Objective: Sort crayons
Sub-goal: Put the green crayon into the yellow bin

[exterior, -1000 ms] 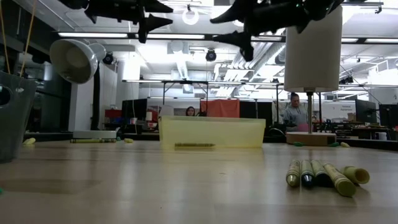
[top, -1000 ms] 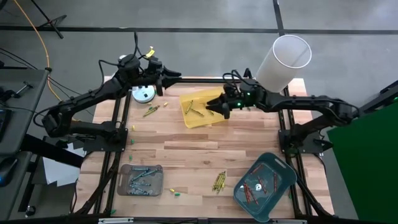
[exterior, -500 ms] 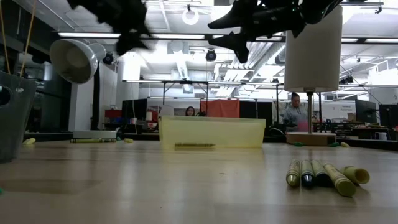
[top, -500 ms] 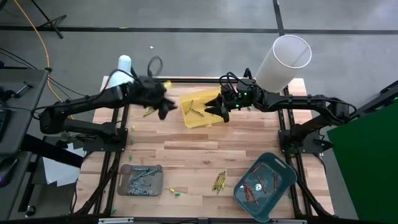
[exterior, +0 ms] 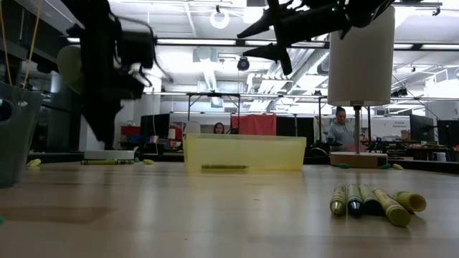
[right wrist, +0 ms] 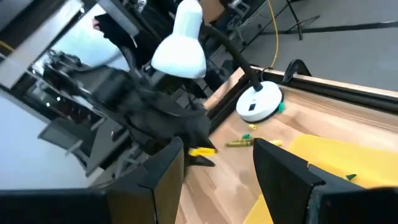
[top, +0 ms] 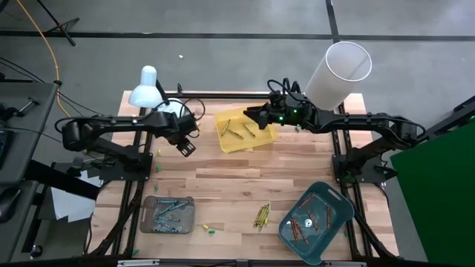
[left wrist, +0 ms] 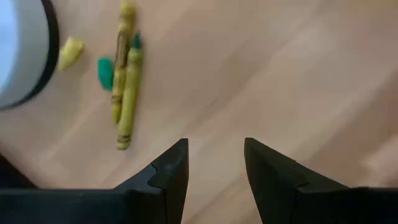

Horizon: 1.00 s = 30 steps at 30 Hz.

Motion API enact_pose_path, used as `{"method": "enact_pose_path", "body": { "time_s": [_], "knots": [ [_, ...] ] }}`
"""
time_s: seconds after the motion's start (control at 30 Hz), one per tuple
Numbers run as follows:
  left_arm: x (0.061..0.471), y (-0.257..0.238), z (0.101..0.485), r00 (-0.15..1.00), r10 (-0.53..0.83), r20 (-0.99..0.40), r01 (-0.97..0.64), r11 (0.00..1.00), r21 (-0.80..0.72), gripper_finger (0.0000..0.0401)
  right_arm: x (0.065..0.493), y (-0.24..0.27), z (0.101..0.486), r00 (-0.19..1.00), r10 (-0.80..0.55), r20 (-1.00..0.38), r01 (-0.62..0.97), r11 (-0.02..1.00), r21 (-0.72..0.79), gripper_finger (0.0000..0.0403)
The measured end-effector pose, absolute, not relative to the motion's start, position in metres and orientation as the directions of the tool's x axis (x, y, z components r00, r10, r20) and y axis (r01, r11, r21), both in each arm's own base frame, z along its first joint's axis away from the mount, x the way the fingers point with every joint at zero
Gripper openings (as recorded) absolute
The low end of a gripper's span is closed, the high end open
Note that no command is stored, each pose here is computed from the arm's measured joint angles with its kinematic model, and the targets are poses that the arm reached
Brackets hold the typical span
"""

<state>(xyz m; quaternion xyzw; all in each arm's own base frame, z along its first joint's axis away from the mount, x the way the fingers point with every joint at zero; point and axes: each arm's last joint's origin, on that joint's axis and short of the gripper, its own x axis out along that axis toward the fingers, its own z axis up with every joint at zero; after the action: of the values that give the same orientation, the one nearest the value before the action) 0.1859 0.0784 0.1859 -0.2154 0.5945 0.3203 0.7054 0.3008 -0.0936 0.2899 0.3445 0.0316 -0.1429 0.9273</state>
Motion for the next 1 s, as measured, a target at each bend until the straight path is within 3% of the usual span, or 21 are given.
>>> {"method": "enact_pose_path", "body": {
  "time_s": [0.27, 0.53, 0.8, 1.0],
  "knots": [
    [0.185, 0.105, 0.157, -0.020, 0.240, -0.971, -0.726, 0.664, 0.179, 0.0143, 0.301, -0.094, 0.290, 0.949, -0.273, -0.154, 0.305, 0.688, 0.659, 0.0184],
    [0.184, 0.120, 0.147, -0.066, 0.273, -0.960, -0.725, 0.647, 0.234, 0.0142, 0.301, -0.093, 0.290, 0.953, -0.258, -0.159, 0.300, 0.723, 0.622, 0.0184],
    [0.185, 0.124, 0.135, -0.086, 0.200, -0.976, -0.731, 0.653, 0.198, 0.0142, 0.303, -0.085, 0.285, 0.952, -0.227, -0.203, 0.303, 0.774, 0.556, 0.0184],
    [0.186, 0.123, 0.134, -0.036, 0.126, -0.991, -0.698, 0.707, 0.115, 0.0142, 0.303, -0.082, 0.283, 0.953, -0.195, -0.232, 0.294, 0.776, 0.557, 0.0184]
  ]
}}
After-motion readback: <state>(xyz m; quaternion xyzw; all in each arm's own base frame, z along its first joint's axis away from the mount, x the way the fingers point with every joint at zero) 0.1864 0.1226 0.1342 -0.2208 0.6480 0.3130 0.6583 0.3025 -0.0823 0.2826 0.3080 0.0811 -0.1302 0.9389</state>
